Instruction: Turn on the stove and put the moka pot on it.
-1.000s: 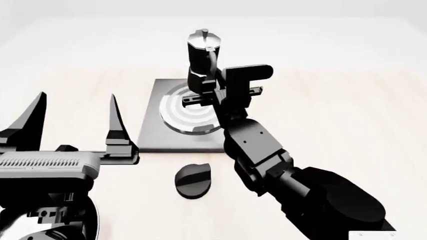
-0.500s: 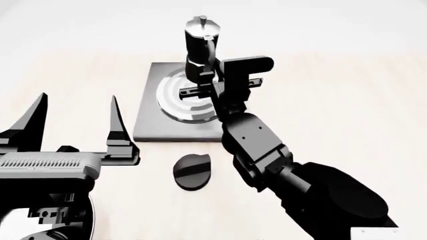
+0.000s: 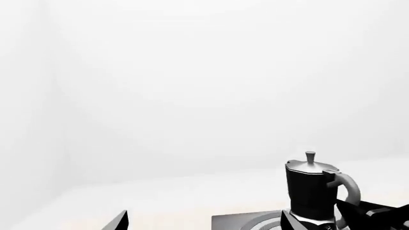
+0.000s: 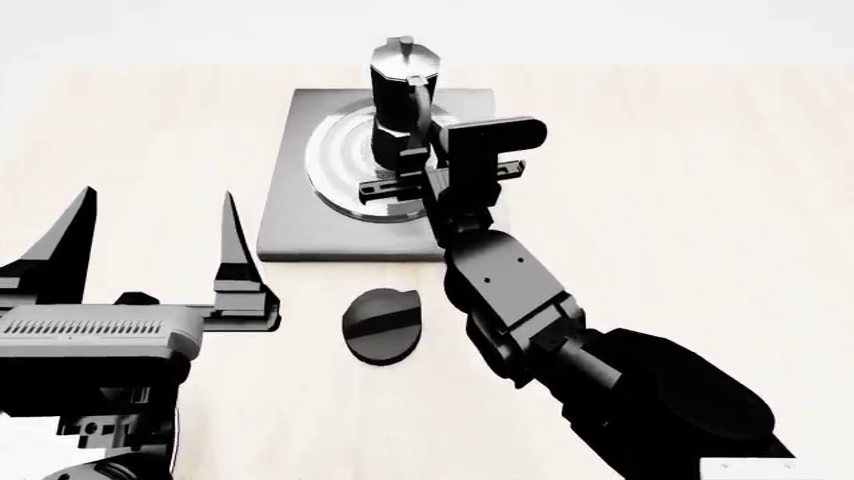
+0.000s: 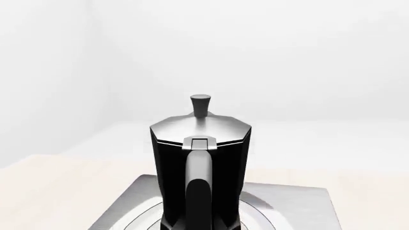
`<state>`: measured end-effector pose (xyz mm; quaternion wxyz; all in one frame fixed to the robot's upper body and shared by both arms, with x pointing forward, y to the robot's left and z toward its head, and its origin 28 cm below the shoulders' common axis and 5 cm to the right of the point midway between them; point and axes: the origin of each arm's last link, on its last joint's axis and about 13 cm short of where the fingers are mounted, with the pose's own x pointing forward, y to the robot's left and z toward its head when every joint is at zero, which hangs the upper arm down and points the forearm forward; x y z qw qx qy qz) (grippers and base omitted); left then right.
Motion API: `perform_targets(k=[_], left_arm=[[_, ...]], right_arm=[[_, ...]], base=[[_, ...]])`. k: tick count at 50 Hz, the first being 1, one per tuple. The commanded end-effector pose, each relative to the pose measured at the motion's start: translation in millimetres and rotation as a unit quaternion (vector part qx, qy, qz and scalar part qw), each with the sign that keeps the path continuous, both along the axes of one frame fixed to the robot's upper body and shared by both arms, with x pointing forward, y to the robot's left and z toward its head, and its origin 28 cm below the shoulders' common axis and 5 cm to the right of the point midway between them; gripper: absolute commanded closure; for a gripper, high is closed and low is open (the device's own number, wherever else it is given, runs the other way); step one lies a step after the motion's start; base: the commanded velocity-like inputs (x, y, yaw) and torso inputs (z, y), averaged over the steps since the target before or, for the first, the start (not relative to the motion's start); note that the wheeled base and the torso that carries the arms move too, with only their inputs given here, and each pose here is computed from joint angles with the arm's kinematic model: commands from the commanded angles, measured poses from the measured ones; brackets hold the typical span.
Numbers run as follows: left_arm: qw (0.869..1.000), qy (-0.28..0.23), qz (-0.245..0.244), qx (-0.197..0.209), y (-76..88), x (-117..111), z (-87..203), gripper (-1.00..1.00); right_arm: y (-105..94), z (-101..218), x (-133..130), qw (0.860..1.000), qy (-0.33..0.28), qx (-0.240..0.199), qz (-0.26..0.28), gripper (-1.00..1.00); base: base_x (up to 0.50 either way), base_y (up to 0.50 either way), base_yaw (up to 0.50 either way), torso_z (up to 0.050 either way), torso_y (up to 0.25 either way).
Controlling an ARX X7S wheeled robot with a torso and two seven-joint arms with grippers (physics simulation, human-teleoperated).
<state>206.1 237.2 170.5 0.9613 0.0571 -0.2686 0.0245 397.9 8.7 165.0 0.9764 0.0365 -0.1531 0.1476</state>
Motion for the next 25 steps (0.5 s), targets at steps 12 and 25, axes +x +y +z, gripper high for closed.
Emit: perform_targets(k=[12,25], left_arm=[[1.0,-0.001,-0.002,-0.002,-0.7,-1.2,-1.0,-1.0],[1.0,-0.006,-0.007,-0.009,0.4,-0.3,-2.3,-1.0]], right_arm=[[4.5,9.3,-0.1,1.0,-0.022,-0.009,0.011,1.0],[3.8,6.5,-0.4,1.0,-0.019,-0.012,0.01,1.0]], base=[[0.0,0.0,0.0,0.0,-0.103],[0.0,0.0,0.0,0.0,-0.027]])
